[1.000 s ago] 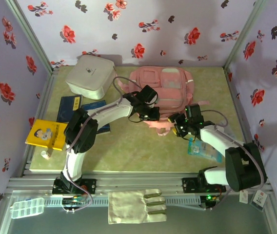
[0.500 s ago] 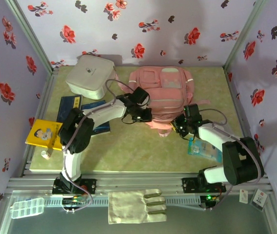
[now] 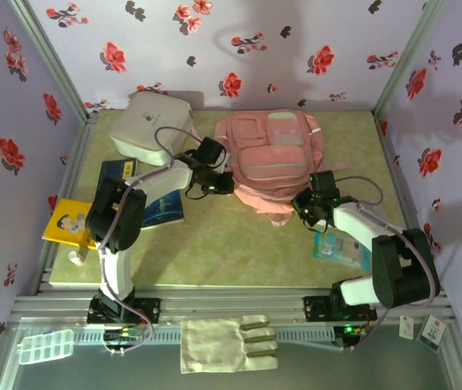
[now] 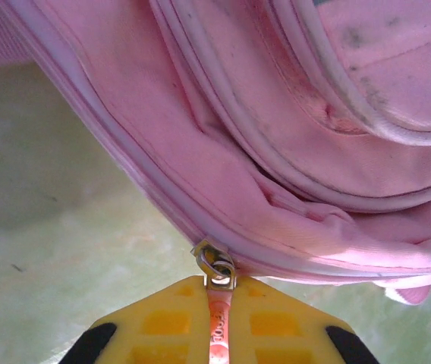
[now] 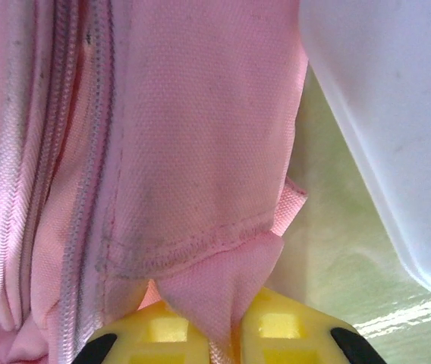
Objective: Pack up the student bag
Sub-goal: Unzip the student bag at the center of the table.
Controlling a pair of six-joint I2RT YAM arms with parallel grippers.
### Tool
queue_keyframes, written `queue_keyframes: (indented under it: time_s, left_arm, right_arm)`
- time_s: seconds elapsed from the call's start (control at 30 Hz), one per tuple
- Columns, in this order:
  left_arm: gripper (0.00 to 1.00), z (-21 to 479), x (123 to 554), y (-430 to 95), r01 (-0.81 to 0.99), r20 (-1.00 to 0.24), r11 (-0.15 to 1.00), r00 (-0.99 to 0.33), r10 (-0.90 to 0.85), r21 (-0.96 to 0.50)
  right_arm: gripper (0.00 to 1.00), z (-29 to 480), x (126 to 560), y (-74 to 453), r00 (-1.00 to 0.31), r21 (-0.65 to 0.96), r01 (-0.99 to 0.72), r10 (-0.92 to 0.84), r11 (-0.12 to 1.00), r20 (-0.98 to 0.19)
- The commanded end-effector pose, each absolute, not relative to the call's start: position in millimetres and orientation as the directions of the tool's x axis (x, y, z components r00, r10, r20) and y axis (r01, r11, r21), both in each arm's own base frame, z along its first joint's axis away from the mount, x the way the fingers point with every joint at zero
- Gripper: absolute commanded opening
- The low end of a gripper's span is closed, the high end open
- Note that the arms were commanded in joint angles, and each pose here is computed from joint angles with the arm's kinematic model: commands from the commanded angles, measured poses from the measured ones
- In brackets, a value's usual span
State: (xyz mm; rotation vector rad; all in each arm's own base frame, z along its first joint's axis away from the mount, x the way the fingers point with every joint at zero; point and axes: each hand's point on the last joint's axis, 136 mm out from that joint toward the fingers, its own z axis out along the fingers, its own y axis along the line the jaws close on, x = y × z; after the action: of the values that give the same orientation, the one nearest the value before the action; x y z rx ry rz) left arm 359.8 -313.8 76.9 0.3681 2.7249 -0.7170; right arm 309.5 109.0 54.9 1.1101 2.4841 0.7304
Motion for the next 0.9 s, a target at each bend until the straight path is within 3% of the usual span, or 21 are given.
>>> queue_keyframes:
  time_s: [0.0, 0.43, 0.87]
  left_arm:
    - [0.05, 77, 393, -282, 0.372, -0.427, 0.867, -0.878, 0.214, -0.331]
    - [0.04, 72, 438, -266, 0.62, -0.525, 0.771, -0.71, 0.47, -0.148]
    - [0.05, 69, 504, -265, 0.483, -0.561, 0.834, -0.781, 0.273, -0.267]
  right_arm:
    - [0.04, 46, 311, 68, -0.607, 0.445, 0.639, 0.766, 0.628, -0.212]
    - [0.02, 44, 309, 49, -0.631, 0.387, 0.615, 0.723, 0.687, -0.279]
    - [0.02, 46, 307, 48, -0.638, 0.386, 0.601, 0.711, 0.699, -0.295]
